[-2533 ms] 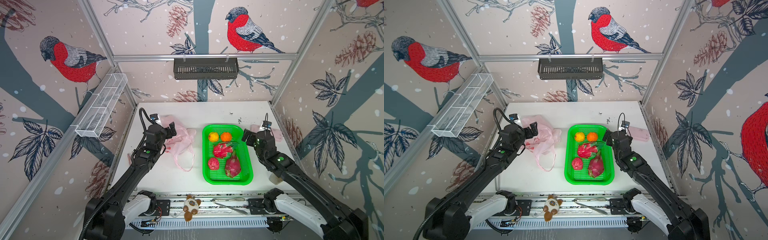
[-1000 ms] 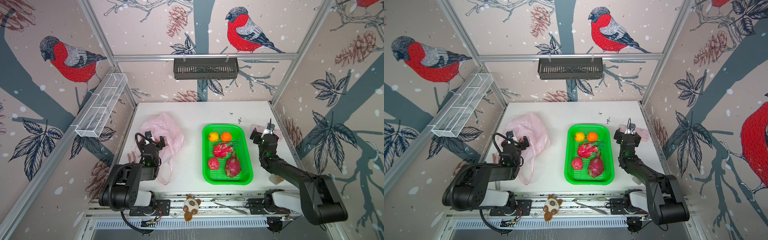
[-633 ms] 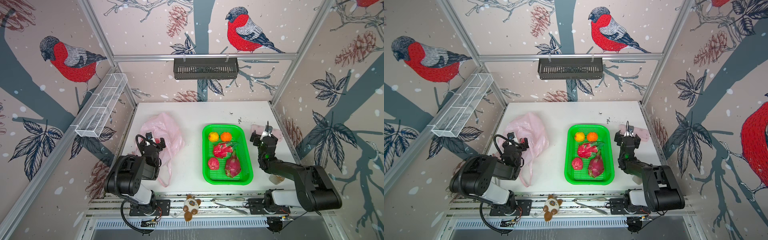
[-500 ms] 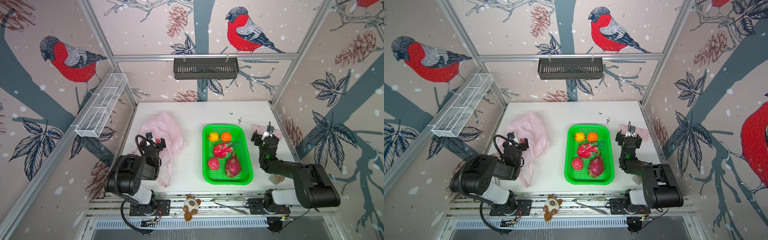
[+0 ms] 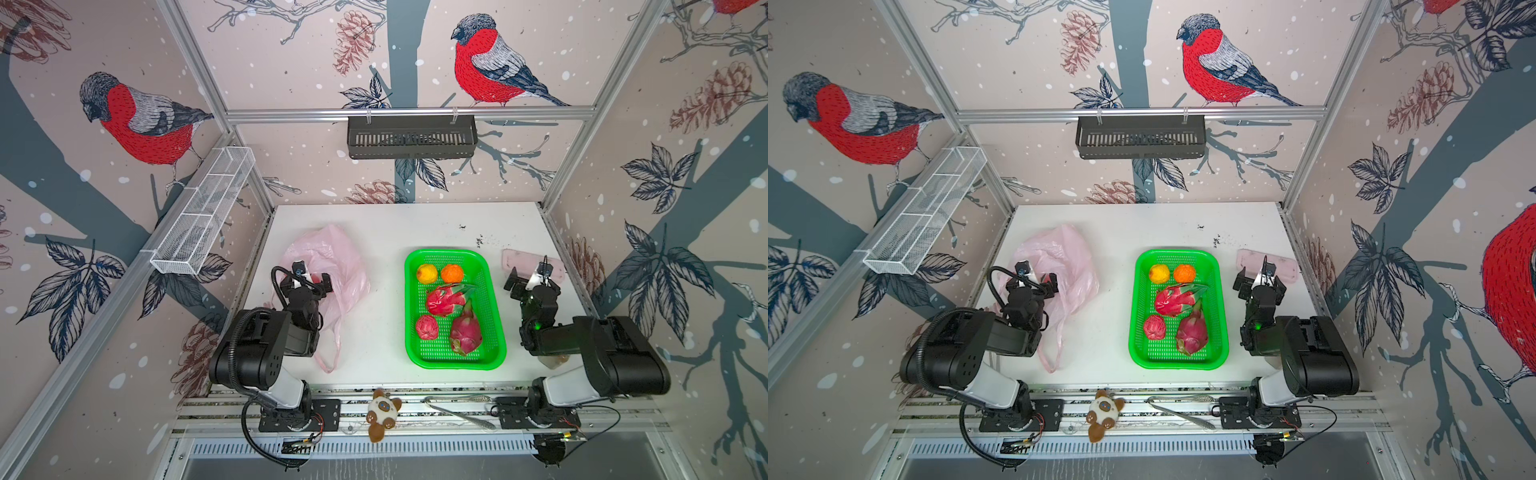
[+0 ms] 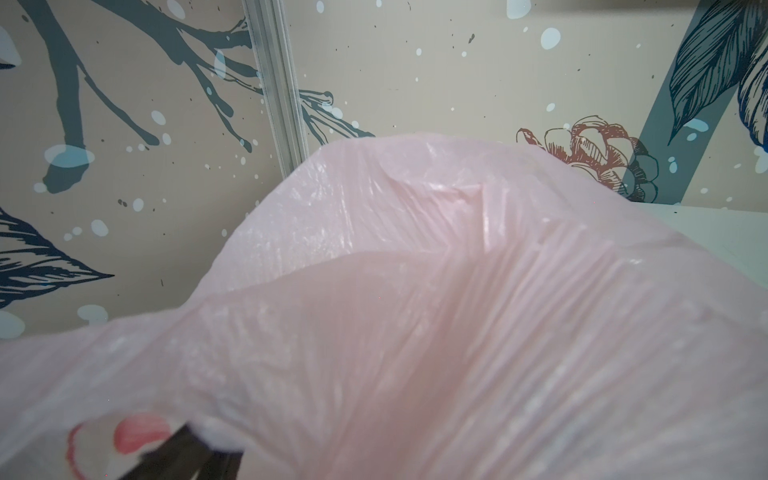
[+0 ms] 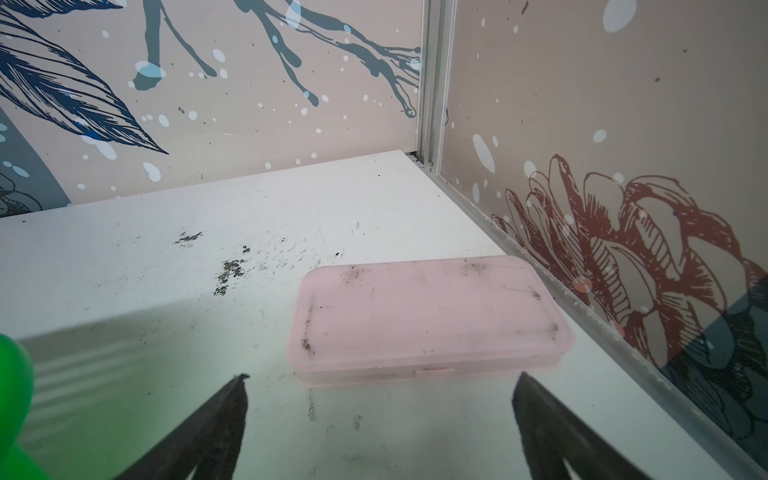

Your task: Untie the knot of the plastic bag and take out the fruit

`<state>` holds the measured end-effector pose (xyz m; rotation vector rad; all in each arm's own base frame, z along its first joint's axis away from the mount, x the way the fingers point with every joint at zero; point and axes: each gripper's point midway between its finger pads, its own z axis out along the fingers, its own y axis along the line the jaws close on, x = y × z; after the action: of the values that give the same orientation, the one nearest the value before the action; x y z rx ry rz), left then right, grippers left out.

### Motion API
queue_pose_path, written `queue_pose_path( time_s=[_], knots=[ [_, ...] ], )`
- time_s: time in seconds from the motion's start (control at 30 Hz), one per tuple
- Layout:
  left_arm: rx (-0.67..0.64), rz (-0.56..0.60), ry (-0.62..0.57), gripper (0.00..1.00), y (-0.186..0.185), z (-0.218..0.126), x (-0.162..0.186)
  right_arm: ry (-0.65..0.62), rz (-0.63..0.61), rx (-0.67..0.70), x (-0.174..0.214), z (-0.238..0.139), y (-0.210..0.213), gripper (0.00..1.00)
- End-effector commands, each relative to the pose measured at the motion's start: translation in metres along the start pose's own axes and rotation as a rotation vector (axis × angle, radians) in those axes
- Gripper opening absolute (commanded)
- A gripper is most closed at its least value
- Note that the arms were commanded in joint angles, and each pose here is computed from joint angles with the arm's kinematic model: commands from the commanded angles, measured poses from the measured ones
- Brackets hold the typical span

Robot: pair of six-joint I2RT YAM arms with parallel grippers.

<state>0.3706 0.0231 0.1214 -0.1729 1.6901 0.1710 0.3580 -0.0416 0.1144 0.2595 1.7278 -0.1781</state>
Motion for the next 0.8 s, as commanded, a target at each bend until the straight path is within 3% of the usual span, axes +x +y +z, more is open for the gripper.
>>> queue_pose_path(
  time_s=[0.0, 0.77],
  knots=[
    [0.006, 0.002, -0.039, 0.98, -0.0009, 0.0014, -0.0108, -0.063, 0.028, -0.007, -0.0155, -0.0008, 0.0012, 0.99],
    [0.007, 0.006, -0.038, 0.98, -0.0011, 0.0013, -0.0102, -0.043, -0.003, 0.012, -0.0132, 0.0042, 0.0056, 0.99]
  ],
)
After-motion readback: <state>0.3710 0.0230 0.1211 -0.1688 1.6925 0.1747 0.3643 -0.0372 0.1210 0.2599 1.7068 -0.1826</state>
